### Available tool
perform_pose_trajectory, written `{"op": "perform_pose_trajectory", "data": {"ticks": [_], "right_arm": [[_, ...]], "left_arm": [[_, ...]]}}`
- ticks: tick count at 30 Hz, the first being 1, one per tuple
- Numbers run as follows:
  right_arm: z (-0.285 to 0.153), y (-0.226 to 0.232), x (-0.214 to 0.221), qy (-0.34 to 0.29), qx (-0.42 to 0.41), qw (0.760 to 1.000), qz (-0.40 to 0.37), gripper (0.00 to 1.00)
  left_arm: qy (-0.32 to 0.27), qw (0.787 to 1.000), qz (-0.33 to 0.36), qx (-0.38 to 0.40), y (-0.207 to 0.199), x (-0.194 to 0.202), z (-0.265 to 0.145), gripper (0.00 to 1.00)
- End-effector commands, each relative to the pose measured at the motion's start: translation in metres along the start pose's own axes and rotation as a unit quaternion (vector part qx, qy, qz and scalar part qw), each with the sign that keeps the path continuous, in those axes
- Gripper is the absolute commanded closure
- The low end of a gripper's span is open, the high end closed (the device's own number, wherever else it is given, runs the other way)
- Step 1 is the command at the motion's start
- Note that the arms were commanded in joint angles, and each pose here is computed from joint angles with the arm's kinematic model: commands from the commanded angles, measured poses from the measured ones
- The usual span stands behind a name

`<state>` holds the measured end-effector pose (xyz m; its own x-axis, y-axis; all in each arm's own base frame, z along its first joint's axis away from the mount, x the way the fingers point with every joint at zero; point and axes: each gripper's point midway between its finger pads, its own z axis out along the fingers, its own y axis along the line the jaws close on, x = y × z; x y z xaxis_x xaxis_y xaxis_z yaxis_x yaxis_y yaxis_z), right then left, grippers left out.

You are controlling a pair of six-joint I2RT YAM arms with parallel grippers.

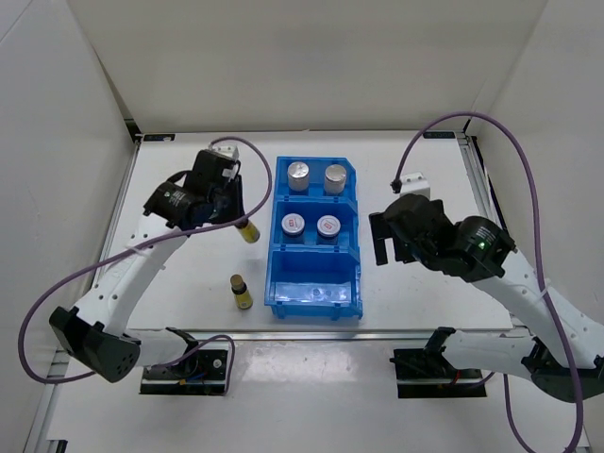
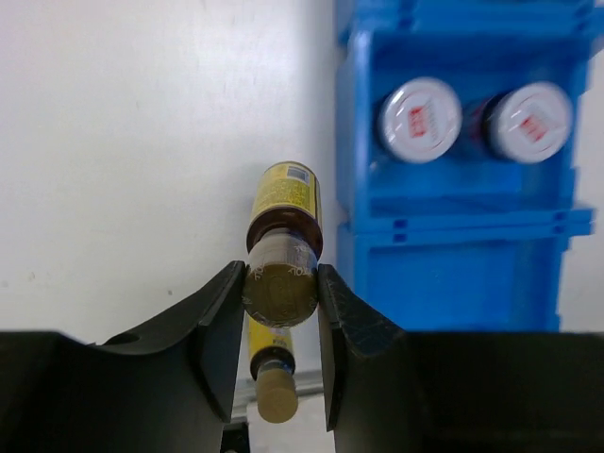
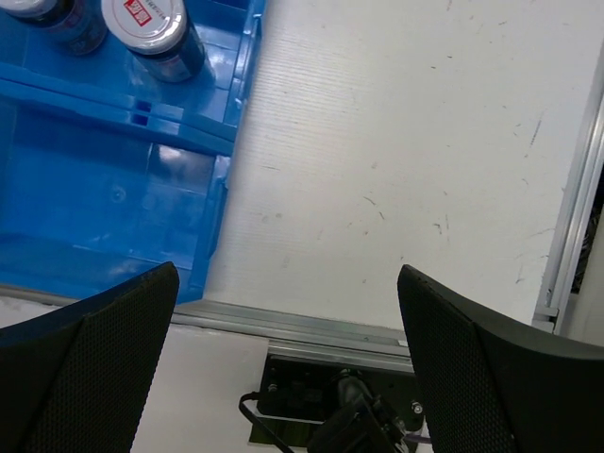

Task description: Organize the condiment bottles

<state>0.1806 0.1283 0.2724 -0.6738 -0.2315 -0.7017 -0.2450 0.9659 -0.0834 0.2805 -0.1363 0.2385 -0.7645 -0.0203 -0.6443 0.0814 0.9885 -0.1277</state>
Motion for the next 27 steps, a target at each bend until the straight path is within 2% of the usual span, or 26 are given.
{"op": "perform_pose_trajectory", "data": {"ticks": [1, 4, 8, 12, 16, 19, 27], "right_arm": [[-0.015, -0.02, -0.006, -0.026, 0.027, 0.999, 0.012, 0.0], [-0.018, -0.03, 0.0, -0.021, 0.045, 0.999, 0.019, 0.0], [-0.03, -0.06, 0.009, -0.041, 0.097, 0.992, 0.065, 0.0], [-0.042, -0.084, 0.019, -0.057, 0.135, 0.983, 0.111, 0.0], [-0.056, -0.114, 0.03, -0.078, 0.184, 0.968, 0.151, 0.0], [-0.059, -0.12, 0.034, -0.082, 0.188, 0.967, 0.151, 0.0], [-0.055, -0.12, 0.043, -0.075, 0.188, 0.968, 0.15, 0.0]], "left_arm": [[-0.082, 0.997, 0.003, 0.007, -0.012, -0.049, -0.042, 0.89], [-0.097, 0.995, 0.013, 0.036, -0.035, -0.06, -0.058, 0.89], [-0.099, 0.989, 0.037, 0.105, -0.09, -0.066, -0.072, 0.89], [-0.08, 0.98, 0.087, 0.162, -0.153, -0.044, -0.074, 0.89], [-0.049, 0.972, 0.137, 0.184, -0.2, -0.015, -0.064, 0.89], [-0.039, 0.969, 0.169, 0.178, -0.218, 0.003, -0.055, 0.89], [-0.005, 0.965, 0.195, 0.177, -0.244, 0.037, -0.033, 0.89]]}}
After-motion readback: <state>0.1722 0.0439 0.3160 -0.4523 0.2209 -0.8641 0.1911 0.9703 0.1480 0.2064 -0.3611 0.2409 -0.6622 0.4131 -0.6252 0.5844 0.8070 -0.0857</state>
